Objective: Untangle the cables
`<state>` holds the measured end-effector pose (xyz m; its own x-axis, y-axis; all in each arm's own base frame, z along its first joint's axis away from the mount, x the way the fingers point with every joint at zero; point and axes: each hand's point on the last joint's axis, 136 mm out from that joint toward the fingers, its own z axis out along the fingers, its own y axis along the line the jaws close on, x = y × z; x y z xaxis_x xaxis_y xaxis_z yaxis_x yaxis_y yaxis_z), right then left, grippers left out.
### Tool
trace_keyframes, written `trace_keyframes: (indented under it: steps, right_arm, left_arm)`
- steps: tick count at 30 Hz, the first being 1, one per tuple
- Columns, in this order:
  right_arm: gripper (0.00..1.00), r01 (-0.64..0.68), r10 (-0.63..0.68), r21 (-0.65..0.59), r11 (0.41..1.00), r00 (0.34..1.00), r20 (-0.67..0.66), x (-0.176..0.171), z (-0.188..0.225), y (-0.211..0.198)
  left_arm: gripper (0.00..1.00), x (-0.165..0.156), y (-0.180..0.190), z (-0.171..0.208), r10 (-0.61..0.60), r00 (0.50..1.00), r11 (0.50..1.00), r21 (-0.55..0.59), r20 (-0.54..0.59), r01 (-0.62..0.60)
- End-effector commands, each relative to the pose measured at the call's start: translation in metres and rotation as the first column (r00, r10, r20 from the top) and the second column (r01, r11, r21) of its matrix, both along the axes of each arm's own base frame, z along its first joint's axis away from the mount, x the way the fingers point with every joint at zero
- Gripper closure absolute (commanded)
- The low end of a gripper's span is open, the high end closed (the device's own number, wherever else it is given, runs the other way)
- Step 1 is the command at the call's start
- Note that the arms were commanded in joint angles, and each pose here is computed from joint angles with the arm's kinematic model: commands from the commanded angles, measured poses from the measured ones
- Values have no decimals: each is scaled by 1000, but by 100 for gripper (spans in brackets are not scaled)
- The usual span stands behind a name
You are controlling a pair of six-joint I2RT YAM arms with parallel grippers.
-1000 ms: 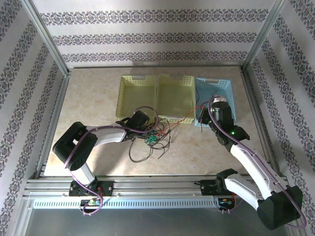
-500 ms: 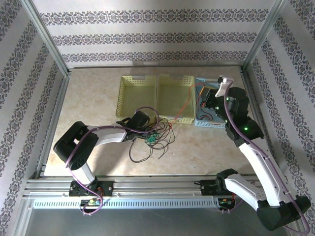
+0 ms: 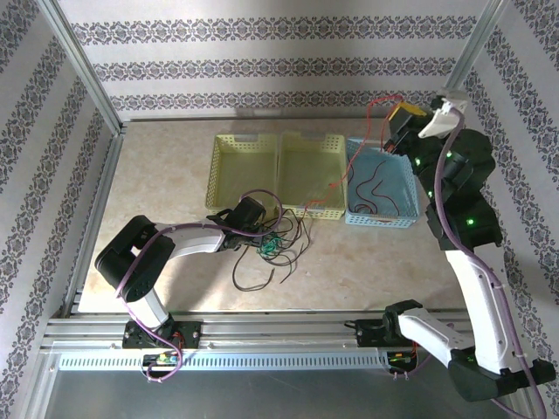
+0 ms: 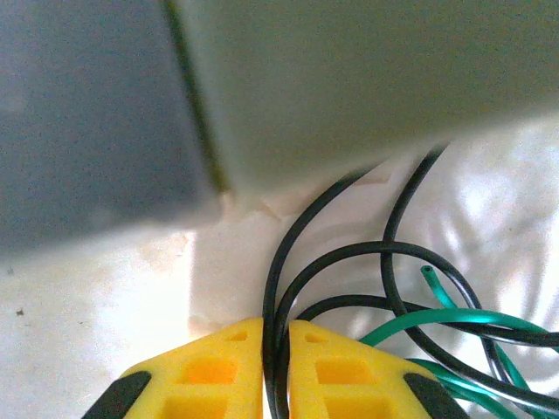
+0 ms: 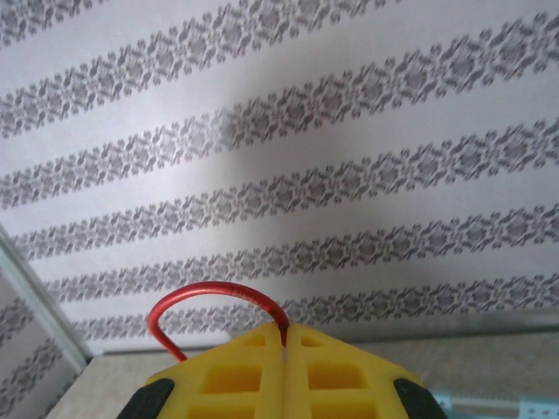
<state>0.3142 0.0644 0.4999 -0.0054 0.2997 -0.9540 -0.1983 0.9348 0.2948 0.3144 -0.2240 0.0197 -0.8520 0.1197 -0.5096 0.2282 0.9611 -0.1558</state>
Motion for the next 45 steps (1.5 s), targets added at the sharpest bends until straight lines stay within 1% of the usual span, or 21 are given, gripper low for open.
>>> trace_keyframes:
  steps: [1, 6, 9, 11, 15, 19, 22, 25, 29, 31, 33, 35, 38, 42, 45]
  right_arm:
    - [100, 97, -95, -31, 995, 994, 59, 2, 26, -21]
    - [100, 196, -194, -19, 980, 977, 86, 15, 48, -48]
    - [100, 245, -245, 13, 970, 966, 81, 27, 55, -67]
    - [100, 243, -246, 38, 969, 965, 92, 33, 62, -74]
    - [100, 260, -261, 31, 965, 959, 112, 40, 74, -79]
    - [100, 237, -240, 38, 971, 967, 83, 50, 69, -78]
    - [100, 194, -195, 75, 978, 981, 1, 60, 37, -70]
    - [100, 175, -162, 106, 979, 980, -116, 69, -22, -56]
    - [100, 169, -157, 33, 985, 958, -238, 63, -95, -25]
    - [100, 175, -164, 12, 985, 943, -289, 57, -122, -18]
    - [100, 193, -184, -5, 981, 929, -320, 50, -140, -18]
    - [100, 236, -233, -32, 971, 915, -329, 41, -151, -26]
    - [100, 322, -331, -79, 943, 900, -285, 28, -140, -47]
    - [100, 436, -452, -120, 892, 873, -183, 6, -101, -77]
    - [100, 490, -501, -111, 865, 858, -112, -10, -71, -95]
  left_arm:
    - [88, -19, 6, -25, -34, 997, 997, 62, -69, 38]
    - [88, -19, 6, -24, -32, 997, 997, 66, -65, 36]
    - [88, -19, 7, -23, -32, 998, 997, 71, -63, 36]
    - [88, -20, 6, -22, -32, 998, 997, 71, -61, 37]
    - [88, -20, 7, -22, -29, 998, 997, 74, -61, 34]
    - [88, -19, 6, -23, -31, 998, 997, 75, -64, 35]
    - [88, -19, 5, -24, -32, 997, 996, 75, -66, 37]
    - [88, -19, 4, -24, -36, 997, 996, 74, -66, 40]
    - [87, -18, 2, -24, -43, 997, 996, 72, -64, 47]
    - [88, -19, 2, -24, -43, 997, 996, 71, -66, 48]
    - [88, -19, 1, -23, -44, 997, 996, 71, -64, 48]
    - [88, -19, 1, -23, -45, 997, 996, 71, -63, 50]
    - [87, -19, 1, -24, -46, 997, 996, 73, -65, 51]
    - [87, -18, 0, -24, -52, 996, 996, 73, -67, 57]
    - [87, -18, -1, -25, -56, 996, 995, 74, -69, 61]
